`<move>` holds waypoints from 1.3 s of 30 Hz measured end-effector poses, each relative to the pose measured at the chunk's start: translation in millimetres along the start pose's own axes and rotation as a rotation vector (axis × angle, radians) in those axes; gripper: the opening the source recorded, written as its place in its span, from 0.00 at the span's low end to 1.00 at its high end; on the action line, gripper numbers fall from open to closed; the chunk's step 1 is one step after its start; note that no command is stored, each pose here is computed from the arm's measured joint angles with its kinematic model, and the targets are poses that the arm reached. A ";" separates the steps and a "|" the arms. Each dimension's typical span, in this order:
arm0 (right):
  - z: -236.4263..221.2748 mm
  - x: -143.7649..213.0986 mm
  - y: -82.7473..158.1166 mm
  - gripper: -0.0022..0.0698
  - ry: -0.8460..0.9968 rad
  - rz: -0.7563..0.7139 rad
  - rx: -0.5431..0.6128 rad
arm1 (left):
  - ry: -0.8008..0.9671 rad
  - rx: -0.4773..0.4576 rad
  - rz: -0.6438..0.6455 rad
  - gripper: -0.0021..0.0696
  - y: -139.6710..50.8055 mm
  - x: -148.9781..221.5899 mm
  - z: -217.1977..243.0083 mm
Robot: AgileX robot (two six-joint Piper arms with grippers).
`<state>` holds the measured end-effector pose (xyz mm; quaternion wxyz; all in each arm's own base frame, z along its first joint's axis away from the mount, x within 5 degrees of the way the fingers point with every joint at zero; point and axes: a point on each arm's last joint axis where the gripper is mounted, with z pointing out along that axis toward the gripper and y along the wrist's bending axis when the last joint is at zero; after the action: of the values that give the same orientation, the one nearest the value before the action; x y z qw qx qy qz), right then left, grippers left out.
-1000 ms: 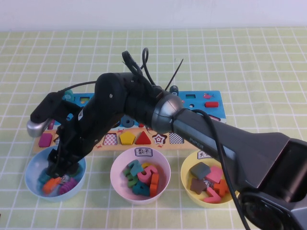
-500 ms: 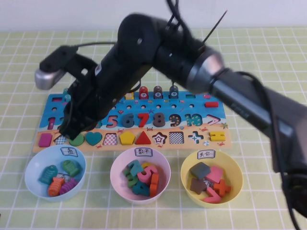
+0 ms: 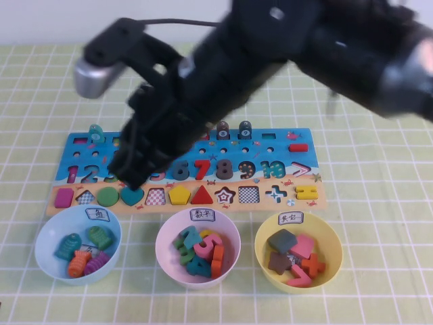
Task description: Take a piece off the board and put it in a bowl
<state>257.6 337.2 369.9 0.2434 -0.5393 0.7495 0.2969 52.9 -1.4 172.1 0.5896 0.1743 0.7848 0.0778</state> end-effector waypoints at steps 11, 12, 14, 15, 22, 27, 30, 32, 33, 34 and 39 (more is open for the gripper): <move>-70.7 86.0 44.1 0.01 -0.217 0.052 0.205 | 0.000 0.000 0.000 0.02 0.0 0.0 0.0; -78.9 95.3 49.7 0.01 -0.242 0.051 0.220 | 0.000 0.000 0.000 0.02 0.0 0.0 0.0; -94.7 113.0 60.6 0.01 -0.294 0.046 0.248 | 0.000 0.000 0.000 0.02 0.0 0.0 0.0; -103.5 119.7 66.2 0.01 -0.323 0.040 0.259 | 0.000 0.000 0.000 0.02 0.0 0.0 0.0; -133.3 168.2 91.2 0.01 -0.399 0.011 0.302 | 0.000 0.000 0.000 0.02 0.0 0.0 0.0; -147.0 201.0 100.5 0.01 -0.479 0.000 0.363 | 0.000 0.000 0.000 0.02 0.0 0.0 0.0; -150.2 220.7 102.5 0.01 -0.565 -0.010 0.423 | 0.000 0.000 0.000 0.02 0.0 0.0 0.0; -149.5 232.9 102.7 0.01 -0.609 -0.010 0.455 | 0.000 0.000 0.000 0.02 0.0 0.0 0.0; -147.3 239.5 102.0 0.01 -0.622 -0.009 0.469 | 0.000 0.000 0.000 0.02 0.0 0.0 0.0; -145.4 245.0 101.4 0.01 -0.634 -0.007 0.481 | 0.000 0.000 0.000 0.02 0.0 0.0 0.0; -128.6 270.2 90.0 0.01 -0.696 0.018 0.570 | 0.000 0.000 0.000 0.02 0.0 0.0 0.0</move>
<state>85.2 88.6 291.9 0.6173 -0.3123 0.6796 0.2442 52.9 -1.4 172.1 0.5896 0.1743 0.7848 0.0778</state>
